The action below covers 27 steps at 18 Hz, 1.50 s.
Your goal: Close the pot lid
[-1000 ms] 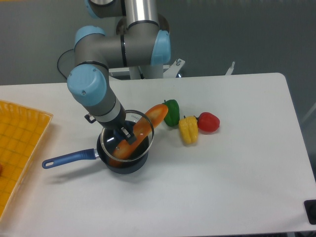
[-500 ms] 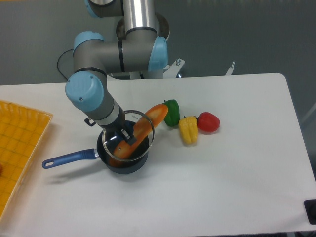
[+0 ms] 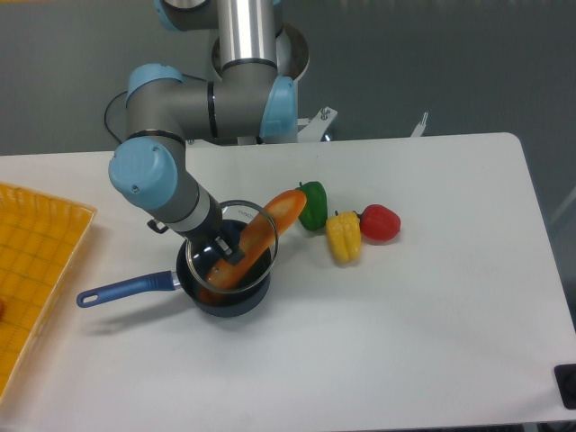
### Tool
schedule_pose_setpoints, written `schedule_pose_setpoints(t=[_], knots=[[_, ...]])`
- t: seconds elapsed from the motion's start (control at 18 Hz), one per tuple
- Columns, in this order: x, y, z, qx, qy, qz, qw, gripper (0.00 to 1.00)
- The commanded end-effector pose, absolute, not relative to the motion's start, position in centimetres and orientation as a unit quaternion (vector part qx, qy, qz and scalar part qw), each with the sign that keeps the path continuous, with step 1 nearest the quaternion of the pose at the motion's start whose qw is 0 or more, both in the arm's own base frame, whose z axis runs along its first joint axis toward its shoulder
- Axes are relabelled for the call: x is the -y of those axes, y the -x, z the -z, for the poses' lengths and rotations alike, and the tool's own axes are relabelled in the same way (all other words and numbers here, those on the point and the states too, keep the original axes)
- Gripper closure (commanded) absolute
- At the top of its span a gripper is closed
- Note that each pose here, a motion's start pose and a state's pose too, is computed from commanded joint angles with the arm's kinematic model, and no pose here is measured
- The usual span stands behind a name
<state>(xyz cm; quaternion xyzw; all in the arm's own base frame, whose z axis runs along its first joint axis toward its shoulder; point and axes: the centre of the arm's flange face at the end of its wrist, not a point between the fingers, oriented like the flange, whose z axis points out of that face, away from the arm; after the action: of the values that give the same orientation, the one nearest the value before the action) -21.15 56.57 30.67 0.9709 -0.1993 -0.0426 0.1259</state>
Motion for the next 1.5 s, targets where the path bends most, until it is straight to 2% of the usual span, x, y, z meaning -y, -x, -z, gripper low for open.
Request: schedule_pose_setpoints(t=[0.89, 1.28, 1.5], knots=[[-57.4, 21.0, -29.3, 0.188, -0.973, 0.04, 0.131, 0.47], [-57.6, 21.0, -28.7, 0.183, -0.973, 0.038, 0.134, 0.43], [-57.8, 20.9, -28.7, 0.176, -0.975, 0.04, 0.133, 0.25]])
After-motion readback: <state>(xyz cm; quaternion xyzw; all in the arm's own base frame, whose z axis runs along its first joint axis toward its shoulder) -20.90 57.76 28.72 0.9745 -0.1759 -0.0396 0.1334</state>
